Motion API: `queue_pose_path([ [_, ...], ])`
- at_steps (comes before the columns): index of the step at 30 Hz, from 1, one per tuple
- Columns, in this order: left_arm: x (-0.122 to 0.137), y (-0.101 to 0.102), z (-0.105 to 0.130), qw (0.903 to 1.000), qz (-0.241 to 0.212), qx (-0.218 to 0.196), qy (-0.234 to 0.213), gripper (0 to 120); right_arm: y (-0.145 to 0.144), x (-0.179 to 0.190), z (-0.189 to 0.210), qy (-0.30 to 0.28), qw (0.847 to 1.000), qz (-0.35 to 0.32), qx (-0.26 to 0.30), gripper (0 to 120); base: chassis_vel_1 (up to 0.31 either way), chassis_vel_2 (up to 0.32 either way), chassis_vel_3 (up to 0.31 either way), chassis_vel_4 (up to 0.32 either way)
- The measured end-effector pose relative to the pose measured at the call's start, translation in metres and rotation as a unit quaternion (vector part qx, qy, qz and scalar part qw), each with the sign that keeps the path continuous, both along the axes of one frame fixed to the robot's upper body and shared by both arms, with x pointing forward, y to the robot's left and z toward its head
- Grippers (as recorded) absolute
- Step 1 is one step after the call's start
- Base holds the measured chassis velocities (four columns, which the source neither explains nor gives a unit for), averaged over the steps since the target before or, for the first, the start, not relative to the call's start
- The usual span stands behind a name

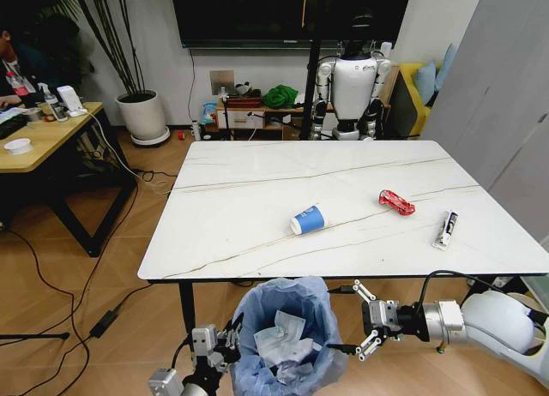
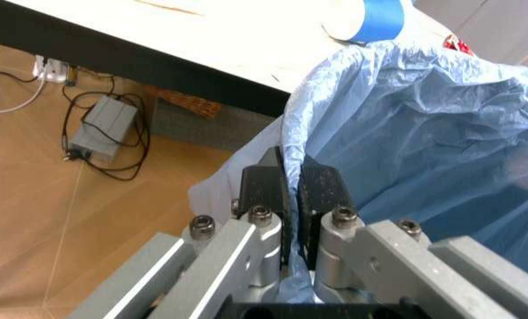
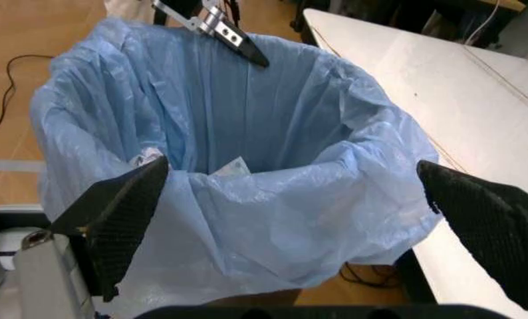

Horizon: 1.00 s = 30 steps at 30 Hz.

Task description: Pick up the trash bin and place the trash from the table into it.

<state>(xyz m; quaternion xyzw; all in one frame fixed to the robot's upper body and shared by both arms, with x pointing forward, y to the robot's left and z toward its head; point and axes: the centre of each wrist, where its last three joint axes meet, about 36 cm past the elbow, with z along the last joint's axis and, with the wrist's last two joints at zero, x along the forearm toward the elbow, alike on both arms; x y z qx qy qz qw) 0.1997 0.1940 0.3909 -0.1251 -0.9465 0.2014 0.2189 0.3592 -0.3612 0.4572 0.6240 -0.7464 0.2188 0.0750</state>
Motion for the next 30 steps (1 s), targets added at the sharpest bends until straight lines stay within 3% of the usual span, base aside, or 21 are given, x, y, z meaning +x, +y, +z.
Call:
queue_pose_path([
  [6,-0.005,0.004,-0.001,1.0,0.002,0.005,0.006,0,-0.001,0.007,0.002,-0.003,0.999,-0.029,0.019,100,0.0,0.0,0.0,0.0],
  [10,-0.014,0.009,0.004,0.9999,0.004,0.012,0.01,0,0.0,0.024,-0.003,-0.016,0.987,-0.137,0.077,100,0.0,0.0,0.0,0.0],
  [11,-0.014,0.009,0.004,0.9999,0.004,0.012,0.01,0,0.0,0.024,-0.003,-0.016,0.987,-0.137,0.077,100,0.0,0.0,0.0,0.0],
  [14,-0.02,0.011,0.008,0.9998,0.001,0.017,0.011,0,-0.001,0.035,-0.008,-0.042,0.971,-0.207,0.112,100,0.0,0.0,0.0,0.0],
  [21,-0.028,0.013,0.012,0.9996,-0.004,0.027,0.012,0,-0.01,0.065,0.004,-0.005,0.957,-0.243,0.156,100,0.0,0.0,0.0,0.0],
  [30,-0.033,0.015,0.012,0.9993,-0.008,0.033,0.016,0,-0.025,0.088,-0.01,0.039,0.951,-0.264,0.158,100,0.0,0.0,0.0,0.0],
])
